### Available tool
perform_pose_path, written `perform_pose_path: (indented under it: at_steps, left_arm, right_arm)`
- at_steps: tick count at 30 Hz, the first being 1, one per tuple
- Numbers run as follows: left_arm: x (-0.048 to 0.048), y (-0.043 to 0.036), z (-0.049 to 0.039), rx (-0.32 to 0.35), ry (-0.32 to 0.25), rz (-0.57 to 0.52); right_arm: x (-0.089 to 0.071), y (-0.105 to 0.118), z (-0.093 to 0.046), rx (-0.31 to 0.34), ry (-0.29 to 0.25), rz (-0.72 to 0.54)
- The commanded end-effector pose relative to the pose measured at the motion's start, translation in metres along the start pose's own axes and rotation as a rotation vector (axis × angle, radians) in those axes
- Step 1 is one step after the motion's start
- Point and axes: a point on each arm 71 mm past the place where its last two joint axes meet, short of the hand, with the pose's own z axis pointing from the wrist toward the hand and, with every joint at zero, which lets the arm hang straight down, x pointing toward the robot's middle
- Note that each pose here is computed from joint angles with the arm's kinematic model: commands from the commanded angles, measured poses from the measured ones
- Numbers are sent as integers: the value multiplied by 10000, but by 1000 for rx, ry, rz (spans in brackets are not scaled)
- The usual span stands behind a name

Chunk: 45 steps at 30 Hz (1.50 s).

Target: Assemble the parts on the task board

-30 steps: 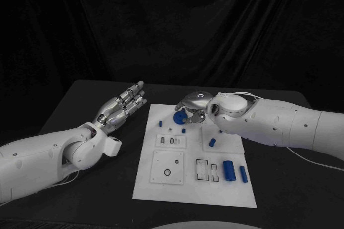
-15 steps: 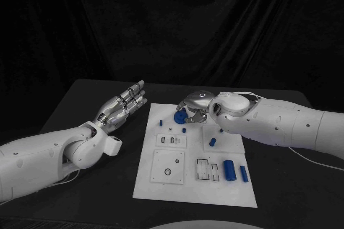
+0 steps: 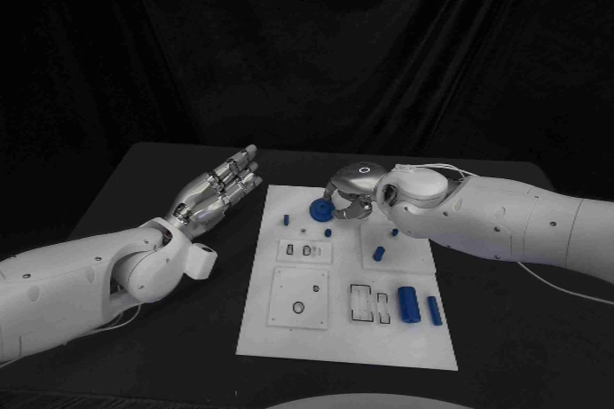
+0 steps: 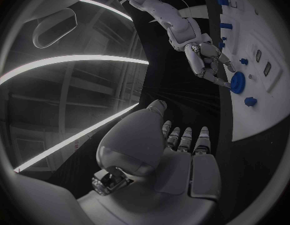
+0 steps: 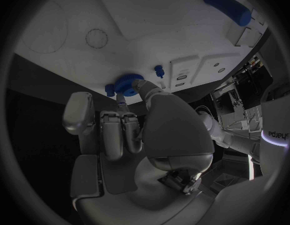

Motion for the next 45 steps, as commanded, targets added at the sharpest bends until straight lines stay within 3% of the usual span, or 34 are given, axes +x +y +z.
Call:
perform_pose_path:
  at_steps: [1,22,30,35,40,45]
  left_arm:
    - [19,-20,0,32,12,-10]
    - [-9,-16,-32,23,6,-9]
    - [-27,-16,-47,19,-1,-5]
    - [-15,-10,-38,18,1,-6]
    - [1,-5,-26,18,5,-8]
    - [12,-1,-20,17,8,-10]
  right_arm:
    - [46,-17,-28,9,9,-1]
    - [92,-256,-279,75,-44,12]
    - [-130,-444,-598,122,-105,10]
    - [-273,-615,-926,179,-115,12]
    - [-239,-795,-1151,240,-78,12]
    - [-86,-969,-1319,297,-35,18]
